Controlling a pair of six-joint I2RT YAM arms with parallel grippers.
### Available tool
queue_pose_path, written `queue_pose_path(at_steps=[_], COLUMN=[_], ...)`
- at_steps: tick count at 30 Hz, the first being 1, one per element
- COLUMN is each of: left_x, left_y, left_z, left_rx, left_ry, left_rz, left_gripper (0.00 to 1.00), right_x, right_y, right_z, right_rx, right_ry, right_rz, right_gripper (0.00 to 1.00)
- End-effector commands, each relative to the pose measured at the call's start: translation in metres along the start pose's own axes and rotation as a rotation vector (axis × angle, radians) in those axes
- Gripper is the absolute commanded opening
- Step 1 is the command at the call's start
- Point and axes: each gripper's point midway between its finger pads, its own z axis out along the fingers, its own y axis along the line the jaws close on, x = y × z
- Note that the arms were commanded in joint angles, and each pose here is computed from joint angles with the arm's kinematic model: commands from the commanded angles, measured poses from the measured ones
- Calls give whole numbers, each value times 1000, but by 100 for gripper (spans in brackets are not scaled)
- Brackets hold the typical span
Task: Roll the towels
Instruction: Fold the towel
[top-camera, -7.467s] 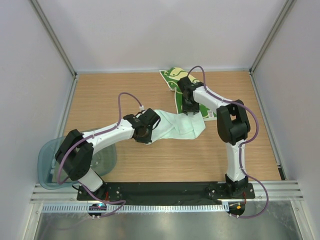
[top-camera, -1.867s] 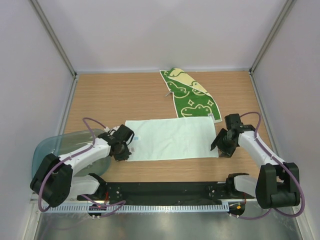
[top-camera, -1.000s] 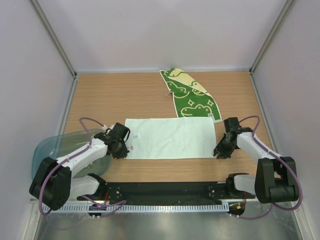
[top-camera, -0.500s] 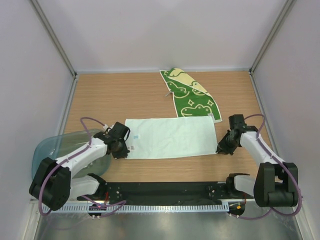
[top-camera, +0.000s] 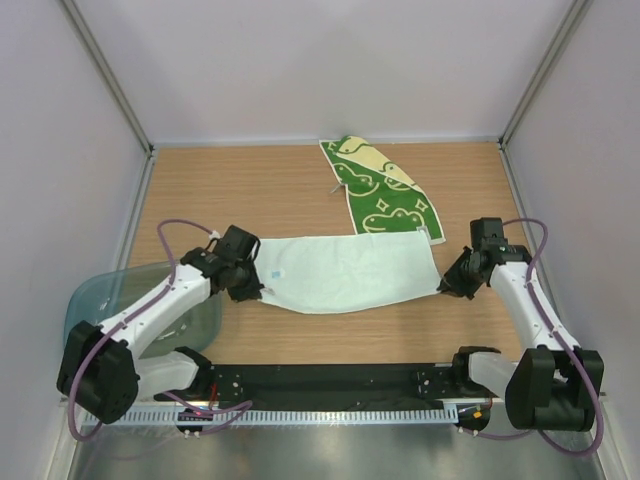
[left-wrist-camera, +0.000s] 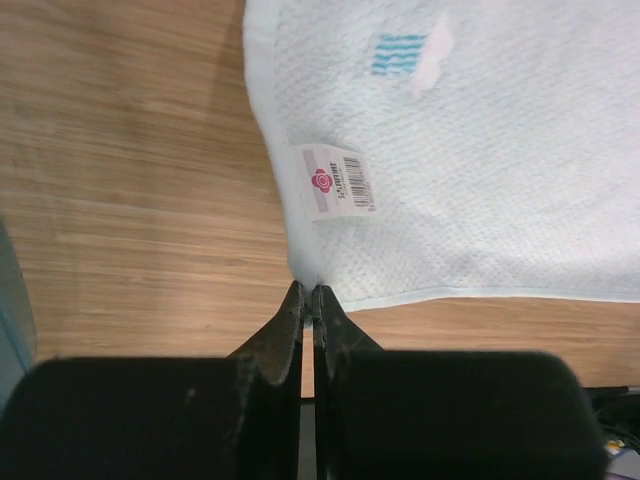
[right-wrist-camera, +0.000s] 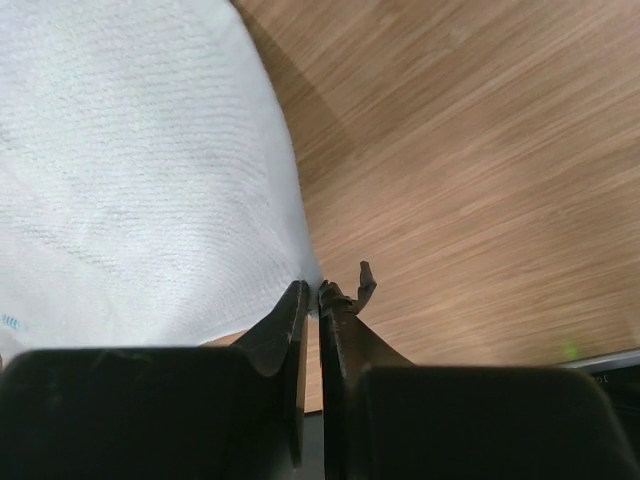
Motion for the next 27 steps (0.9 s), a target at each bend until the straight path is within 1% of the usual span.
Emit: queue_pose_path(at_steps=[1, 4, 6, 10, 17, 27], left_x=[-22, -36, -43, -67, -95, -114], left_y=[-23, -31, -30, -37, -41, -32], left_z=[-17, -23, -19, -20, -10, 7], left_rx=[44, 35, 5, 9, -9, -58], left_ry=[-24, -40, -30, -52, -35, -22], left_rz=[48, 73, 74, 51, 37, 9], left_gripper=[0, 0, 0, 0, 1, 0], right_x=[-29, -50, -64, -89, -111, -128], right_y=[28, 44, 58, 80, 103, 119], right_z=[-13, -15, -14, -15, -1, 25], right_rx=[-66, -67, -79, -103, -120, -110], right_ry=[-54, -65, -71, -97, -77, -35], right_rz=[-46, -74, -83, -96, -108, -117], right_gripper=[1, 1, 1, 1, 1, 1])
